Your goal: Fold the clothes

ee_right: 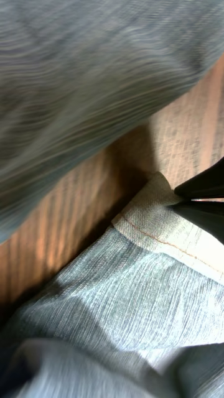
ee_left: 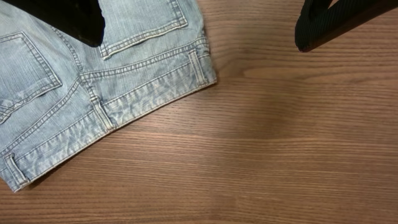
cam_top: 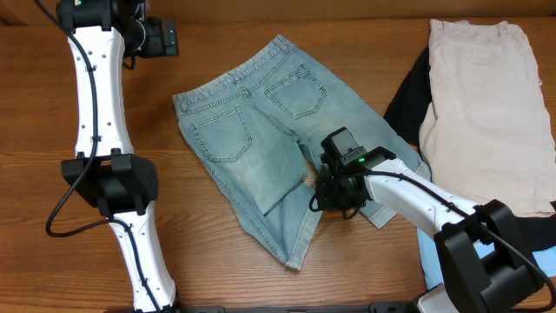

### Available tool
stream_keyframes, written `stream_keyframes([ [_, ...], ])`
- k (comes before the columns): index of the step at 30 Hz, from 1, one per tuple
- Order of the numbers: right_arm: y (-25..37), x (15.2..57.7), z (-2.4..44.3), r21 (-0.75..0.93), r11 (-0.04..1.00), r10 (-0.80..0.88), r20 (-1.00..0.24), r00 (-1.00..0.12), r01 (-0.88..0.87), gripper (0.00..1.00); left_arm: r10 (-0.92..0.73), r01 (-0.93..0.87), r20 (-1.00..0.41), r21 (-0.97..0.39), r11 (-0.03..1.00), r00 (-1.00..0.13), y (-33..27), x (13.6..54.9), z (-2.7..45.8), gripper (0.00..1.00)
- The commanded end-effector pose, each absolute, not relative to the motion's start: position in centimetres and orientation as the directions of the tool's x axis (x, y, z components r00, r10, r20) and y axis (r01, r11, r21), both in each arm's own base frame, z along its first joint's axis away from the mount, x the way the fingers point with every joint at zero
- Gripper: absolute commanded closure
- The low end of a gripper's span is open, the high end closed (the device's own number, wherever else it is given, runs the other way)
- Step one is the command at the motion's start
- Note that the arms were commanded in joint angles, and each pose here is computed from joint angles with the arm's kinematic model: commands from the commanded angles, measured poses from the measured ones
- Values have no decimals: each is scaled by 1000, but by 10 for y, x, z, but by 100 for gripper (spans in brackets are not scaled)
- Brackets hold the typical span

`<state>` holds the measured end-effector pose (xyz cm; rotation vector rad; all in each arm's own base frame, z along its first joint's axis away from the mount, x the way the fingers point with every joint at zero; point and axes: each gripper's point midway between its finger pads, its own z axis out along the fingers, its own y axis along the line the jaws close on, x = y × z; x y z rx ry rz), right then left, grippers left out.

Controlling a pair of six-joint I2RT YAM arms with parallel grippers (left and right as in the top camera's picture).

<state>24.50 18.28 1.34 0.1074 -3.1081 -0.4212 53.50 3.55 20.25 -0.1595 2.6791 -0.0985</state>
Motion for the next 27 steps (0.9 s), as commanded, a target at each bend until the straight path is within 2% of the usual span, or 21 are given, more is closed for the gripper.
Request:
stream_keyframes([
  [1,181,243,24,275,961,-11,1,-1000,-10,96,-104,-79,-438,-77,994,-893,37,535,202,0],
  [5,160,226,48,232,956,168,61,-984,178,96,-99,-73,-440,-74,995,-893,37,535,203,0],
  [9,130,188,64,96,938,316,148,-937,332,96,-67,-45,-446,-60,997,-893,37,537,202,0],
  [16,105,136,60,-87,898,437,285,-853,431,96,-66,-42,-442,-63,997,-895,36,540,194,0],
  [21,97,112,46,-139,883,467,337,-818,447,96,-46,-23,-428,-57,998,-903,33,541,184,0],
  [22,97,112,45,-133,884,466,335,-819,448,93,-39,-16,-426,-57,998,-904,31,541,181,0],
  [25,106,124,48,-52,902,422,308,-853,428,72,59,99,-427,-72,993,-902,12,543,174,1],
  [27,114,139,57,33,912,386,264,-884,408,40,133,190,-435,-91,977,-891,-7,544,170,2],
])
